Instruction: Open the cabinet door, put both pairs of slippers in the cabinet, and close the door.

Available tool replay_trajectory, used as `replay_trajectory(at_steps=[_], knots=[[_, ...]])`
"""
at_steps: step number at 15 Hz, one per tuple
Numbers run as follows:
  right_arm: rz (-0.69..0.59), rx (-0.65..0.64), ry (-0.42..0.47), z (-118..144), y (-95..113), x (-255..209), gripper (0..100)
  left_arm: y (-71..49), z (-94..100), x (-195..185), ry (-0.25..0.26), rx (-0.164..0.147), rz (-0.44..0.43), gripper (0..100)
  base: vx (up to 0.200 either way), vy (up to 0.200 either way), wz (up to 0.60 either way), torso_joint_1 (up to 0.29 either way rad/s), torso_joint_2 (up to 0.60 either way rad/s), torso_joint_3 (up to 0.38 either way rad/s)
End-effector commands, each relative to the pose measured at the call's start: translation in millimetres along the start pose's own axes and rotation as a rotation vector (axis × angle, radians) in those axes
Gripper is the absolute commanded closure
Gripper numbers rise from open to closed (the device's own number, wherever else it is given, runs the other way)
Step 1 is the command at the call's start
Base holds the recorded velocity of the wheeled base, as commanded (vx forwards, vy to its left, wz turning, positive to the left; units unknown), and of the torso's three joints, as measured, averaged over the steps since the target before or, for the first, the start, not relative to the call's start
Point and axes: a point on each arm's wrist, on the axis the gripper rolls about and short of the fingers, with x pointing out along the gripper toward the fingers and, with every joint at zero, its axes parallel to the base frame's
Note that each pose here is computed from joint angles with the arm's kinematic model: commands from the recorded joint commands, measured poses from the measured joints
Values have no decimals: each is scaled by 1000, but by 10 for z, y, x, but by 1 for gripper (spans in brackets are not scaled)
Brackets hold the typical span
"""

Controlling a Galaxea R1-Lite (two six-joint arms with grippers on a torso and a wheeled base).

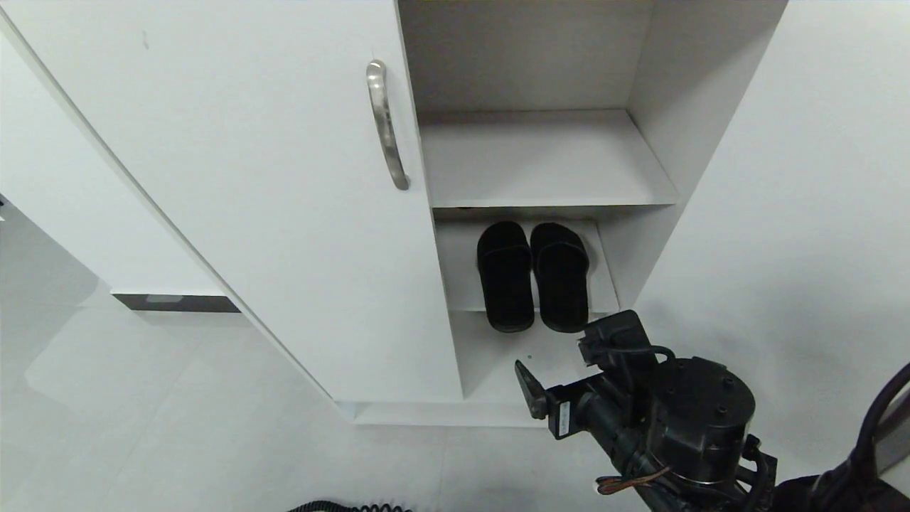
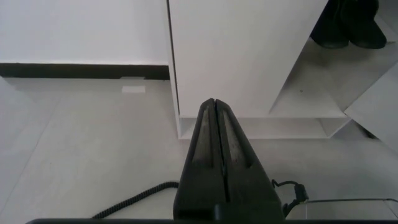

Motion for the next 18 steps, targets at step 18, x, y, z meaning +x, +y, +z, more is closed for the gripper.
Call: replay_trajectory(at_steps=[18], knots=[[22,-27,37,-112,63,-66,0,0,0,1,0,3,-1,100,0,0,0,0,3,164]])
